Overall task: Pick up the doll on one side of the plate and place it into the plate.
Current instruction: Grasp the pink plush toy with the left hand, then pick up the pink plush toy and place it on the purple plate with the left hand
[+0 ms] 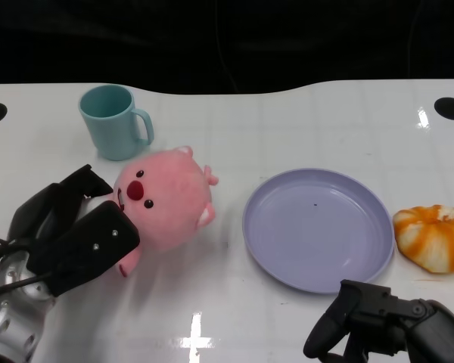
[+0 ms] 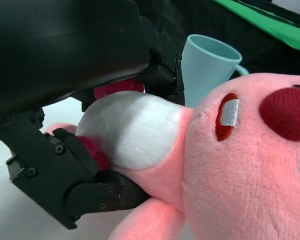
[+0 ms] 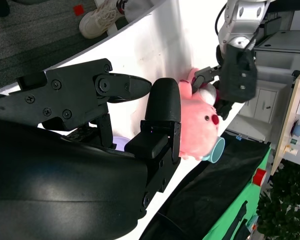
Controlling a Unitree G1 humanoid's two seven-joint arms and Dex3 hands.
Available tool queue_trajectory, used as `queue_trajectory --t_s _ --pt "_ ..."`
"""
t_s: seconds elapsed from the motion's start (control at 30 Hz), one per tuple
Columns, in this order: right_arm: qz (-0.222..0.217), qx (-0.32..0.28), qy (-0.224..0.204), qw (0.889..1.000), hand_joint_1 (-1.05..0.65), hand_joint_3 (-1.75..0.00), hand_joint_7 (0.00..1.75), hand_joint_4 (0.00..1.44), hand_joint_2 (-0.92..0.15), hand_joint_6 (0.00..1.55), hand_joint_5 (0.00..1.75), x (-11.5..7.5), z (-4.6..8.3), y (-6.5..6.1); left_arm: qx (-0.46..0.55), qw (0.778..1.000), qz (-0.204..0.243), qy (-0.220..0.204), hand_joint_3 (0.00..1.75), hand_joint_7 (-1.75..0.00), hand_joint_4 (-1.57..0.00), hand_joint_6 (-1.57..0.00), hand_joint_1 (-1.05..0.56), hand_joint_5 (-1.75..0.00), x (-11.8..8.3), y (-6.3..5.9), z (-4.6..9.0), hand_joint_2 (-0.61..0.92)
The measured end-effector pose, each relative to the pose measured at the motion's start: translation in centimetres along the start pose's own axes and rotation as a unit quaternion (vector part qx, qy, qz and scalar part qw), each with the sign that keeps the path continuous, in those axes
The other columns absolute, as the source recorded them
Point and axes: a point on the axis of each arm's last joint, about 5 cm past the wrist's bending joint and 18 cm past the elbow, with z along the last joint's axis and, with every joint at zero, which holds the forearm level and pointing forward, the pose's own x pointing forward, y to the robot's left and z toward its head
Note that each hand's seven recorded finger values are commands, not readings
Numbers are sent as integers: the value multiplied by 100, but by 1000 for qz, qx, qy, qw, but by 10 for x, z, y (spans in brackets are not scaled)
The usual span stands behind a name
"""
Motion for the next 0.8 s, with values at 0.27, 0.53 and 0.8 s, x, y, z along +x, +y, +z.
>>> queue_trajectory --t_s 0.27,0.53,0.8 --pt "1 0 2 1000 -25 -36 130 66 -92 59 159 1 -1 0 -13 999 -4 -51 153 -175 -98 -81 -16 -175 -4 5 20 28" --pt "5 1 -1 1000 -26 -35 130 67 -92 60 159 3 -1 2 -14 994 -32 -105 132 -175 -100 -81 -16 -175 11 3 72 39" --pt "10 0 -3 1000 -26 -35 130 68 -92 60 159 4 0 5 5 990 -82 -117 119 -175 -98 -76 -20 -175 13 -18 107 45"
